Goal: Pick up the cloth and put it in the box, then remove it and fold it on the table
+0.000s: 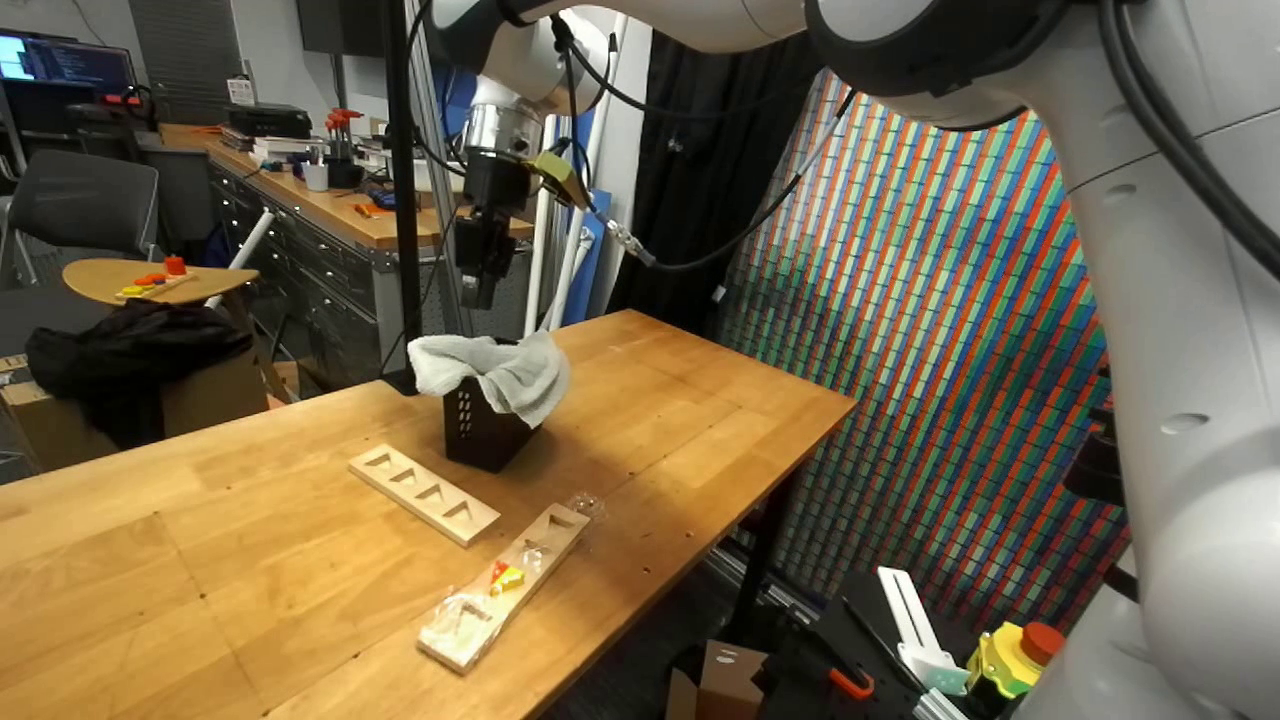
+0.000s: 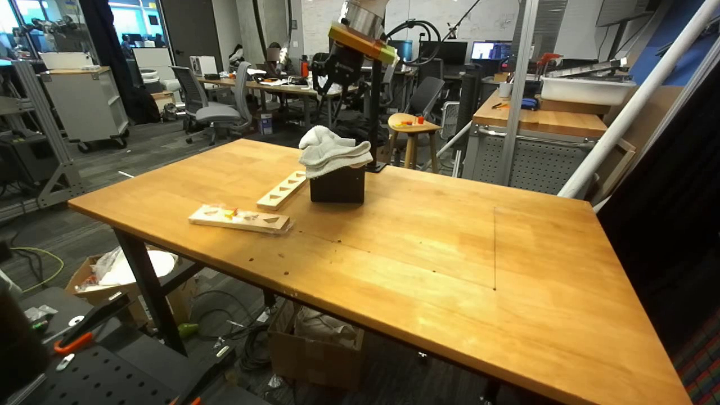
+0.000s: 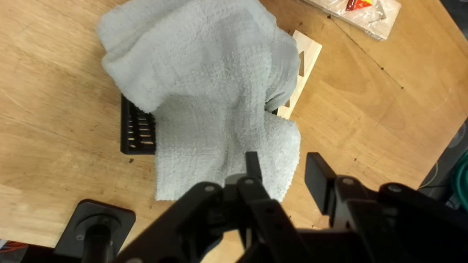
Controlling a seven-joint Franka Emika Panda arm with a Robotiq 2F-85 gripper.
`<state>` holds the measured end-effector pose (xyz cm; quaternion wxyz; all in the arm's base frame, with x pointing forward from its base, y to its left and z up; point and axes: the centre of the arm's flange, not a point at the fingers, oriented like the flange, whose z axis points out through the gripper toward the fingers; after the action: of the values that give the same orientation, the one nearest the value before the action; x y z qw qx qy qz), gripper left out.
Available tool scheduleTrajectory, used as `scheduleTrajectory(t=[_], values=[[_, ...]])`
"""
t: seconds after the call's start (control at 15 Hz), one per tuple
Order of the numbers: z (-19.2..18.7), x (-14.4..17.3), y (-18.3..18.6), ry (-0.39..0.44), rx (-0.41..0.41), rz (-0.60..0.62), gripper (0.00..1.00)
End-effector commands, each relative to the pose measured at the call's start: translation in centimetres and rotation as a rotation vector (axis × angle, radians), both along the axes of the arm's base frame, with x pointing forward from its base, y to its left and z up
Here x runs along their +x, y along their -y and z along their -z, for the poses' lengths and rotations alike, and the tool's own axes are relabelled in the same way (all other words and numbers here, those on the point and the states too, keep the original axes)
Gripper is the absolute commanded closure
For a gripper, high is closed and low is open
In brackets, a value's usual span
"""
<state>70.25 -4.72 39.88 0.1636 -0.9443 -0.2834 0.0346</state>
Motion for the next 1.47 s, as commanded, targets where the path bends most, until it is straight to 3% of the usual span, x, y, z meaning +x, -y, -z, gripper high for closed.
scheduleTrajectory(t=[0.0,0.07,0.2,1.0,1.4], values=[[-0.8,-0.5,-0.2,0.000,-0.007,-0.019,0.89],[-0.7,-0.6,-0.2,-0.002,-0.005,-0.019,0.96],[-0.5,-0.6,-0.1,-0.007,-0.001,-0.019,1.00],[2.3,-0.6,-2.1,-0.066,0.036,-0.045,0.97],[4.5,-0.6,-0.4,-0.082,0.056,-0.010,0.97]])
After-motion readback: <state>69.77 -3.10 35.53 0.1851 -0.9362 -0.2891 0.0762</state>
